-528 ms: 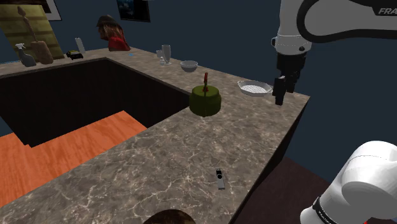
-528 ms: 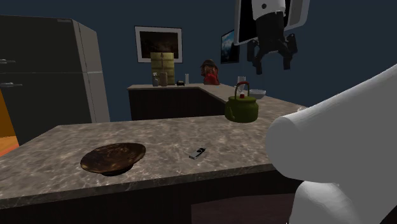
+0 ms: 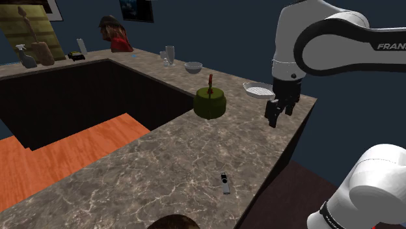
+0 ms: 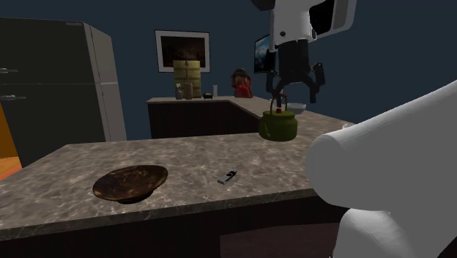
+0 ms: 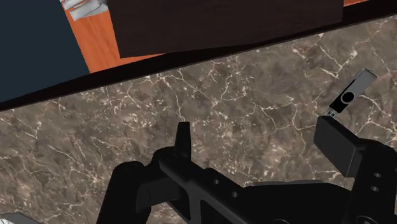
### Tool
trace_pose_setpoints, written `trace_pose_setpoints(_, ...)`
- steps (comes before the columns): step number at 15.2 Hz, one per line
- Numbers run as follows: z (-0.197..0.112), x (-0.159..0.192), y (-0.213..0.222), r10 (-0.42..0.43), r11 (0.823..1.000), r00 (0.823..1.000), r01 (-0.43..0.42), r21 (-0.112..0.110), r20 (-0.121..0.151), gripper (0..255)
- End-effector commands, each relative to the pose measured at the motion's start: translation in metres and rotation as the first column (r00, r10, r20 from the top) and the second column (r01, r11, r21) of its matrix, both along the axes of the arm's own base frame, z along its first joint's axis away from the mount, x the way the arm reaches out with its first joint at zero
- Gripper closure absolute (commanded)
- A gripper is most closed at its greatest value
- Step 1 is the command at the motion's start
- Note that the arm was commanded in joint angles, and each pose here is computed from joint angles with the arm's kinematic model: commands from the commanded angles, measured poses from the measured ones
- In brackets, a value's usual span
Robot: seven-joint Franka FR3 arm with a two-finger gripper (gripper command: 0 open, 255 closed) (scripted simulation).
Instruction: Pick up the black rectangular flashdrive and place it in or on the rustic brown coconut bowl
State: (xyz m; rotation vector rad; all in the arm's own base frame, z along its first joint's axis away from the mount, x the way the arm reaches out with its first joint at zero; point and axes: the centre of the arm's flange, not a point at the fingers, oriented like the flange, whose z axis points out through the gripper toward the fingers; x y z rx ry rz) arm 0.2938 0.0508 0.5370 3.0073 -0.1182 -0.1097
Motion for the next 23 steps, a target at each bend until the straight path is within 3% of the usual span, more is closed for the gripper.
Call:
trace_pose_setpoints(1, -0.021, -0.001, 0.016, -0.055, 0.998, 0.998, 0.055, 0.010, 0.012, 0)
trace_pose_setpoints(5, -0.061, 0.001, 0.046, -0.157, 0.987, 0.987, 0.156, 0.030, 0.033, 0)
trace_pose_setpoints(9, -0.099, 0.008, 0.077, -0.257, 0.966, 0.965, 0.254, 0.051, 0.052, 0)
trace_pose_setpoints(14, -0.147, 0.022, 0.116, -0.378, 0.925, 0.923, 0.372, 0.081, 0.072, 0)
trace_pose_setpoints(21, -0.209, 0.050, 0.166, -0.532, 0.845, 0.841, 0.521, 0.124, 0.093, 0)
trace_pose_setpoints(23, -0.219, 0.050, 0.165, -0.532, 0.845, 0.841, 0.521, 0.124, 0.093, 0)
